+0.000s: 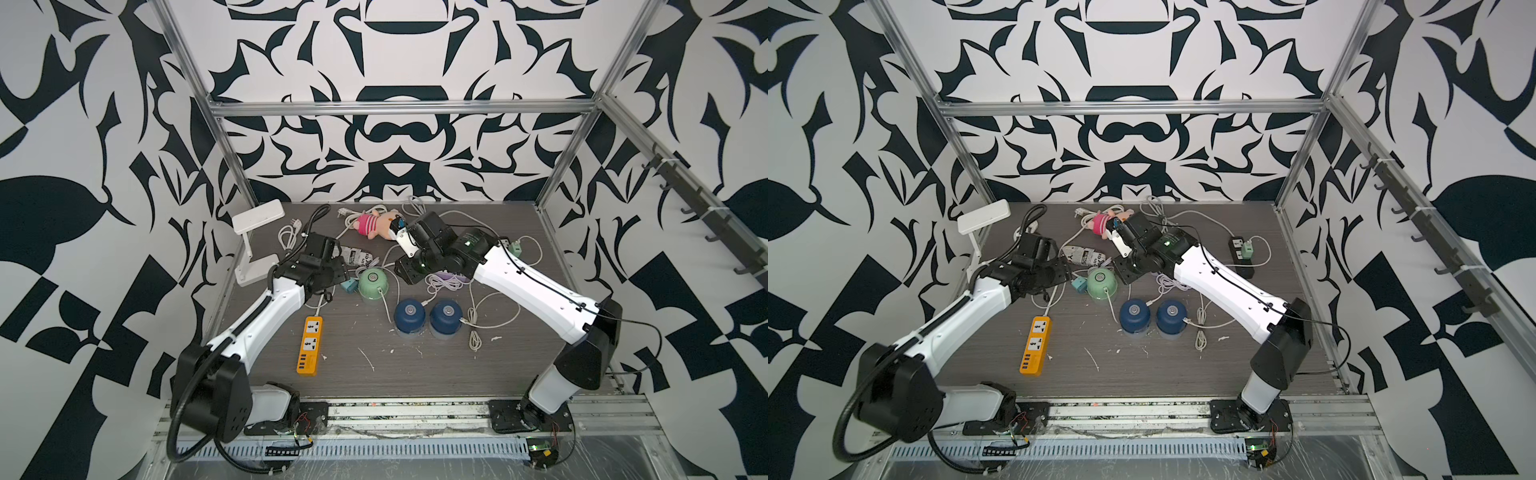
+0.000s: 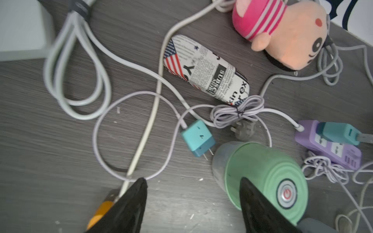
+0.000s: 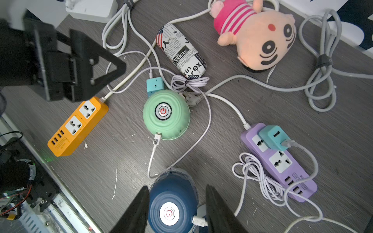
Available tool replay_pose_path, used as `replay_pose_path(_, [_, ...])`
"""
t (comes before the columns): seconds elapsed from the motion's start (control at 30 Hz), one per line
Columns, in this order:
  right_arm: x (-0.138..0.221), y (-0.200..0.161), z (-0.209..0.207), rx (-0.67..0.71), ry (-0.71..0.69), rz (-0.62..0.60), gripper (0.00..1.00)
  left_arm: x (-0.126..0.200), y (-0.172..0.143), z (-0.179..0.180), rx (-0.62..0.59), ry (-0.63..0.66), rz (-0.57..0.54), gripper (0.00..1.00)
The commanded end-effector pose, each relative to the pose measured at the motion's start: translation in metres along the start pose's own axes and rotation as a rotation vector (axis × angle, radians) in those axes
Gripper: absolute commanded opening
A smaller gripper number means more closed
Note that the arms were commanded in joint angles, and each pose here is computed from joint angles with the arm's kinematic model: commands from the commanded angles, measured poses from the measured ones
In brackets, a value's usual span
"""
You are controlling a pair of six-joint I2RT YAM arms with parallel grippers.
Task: Charge the cordless meat grinders
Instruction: Pick up the plug from the center of the board.
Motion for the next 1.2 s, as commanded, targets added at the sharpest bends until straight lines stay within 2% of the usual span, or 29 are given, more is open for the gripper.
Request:
replay_pose_path(0.0, [0.001,0.005,-0.001,-0.019,-0.002,-0.03,0.49,-0.01,-0.017,-0.006,-0.007,-0.01,0.167,0.69])
replay_pose_path(0.37, [-0.006,0.001,0.001,-0.021,0.009,-0.025,0.48,-0.062,-0.027,-0.005,0.049,0.079,0.285,0.64])
replay_pose_path(0.57, [-0.011,0.0,0.002,-0.027,0.021,-0.023,0.48,-0.085,-0.023,0.008,0.056,0.149,0.275,0.63])
replay_pose_path(0.77, [-0.016,0.001,0.004,-0.03,0.034,-0.024,0.47,-0.098,-0.01,0.008,0.074,0.156,0.249,0.65])
replay_pose_path(0.93, [-0.016,0.003,0.003,-0.03,0.032,-0.029,0.47,-0.108,-0.008,0.004,0.071,0.168,0.263,0.68])
replay_pose_path(1.17, [-0.013,0.005,0.002,-0.022,0.02,-0.039,0.47,-0.121,-0.012,0.009,0.064,0.212,0.288,0.68])
Point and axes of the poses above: each gripper's point midway between its finger pads, its own x axis back along the fingers, its own z axis along the line the jaws close on, y = z × x, the point moved 4 cm from there along x, back along the fingers, and after that the axes turned 14 degrees about x, right-handed, at the moved point
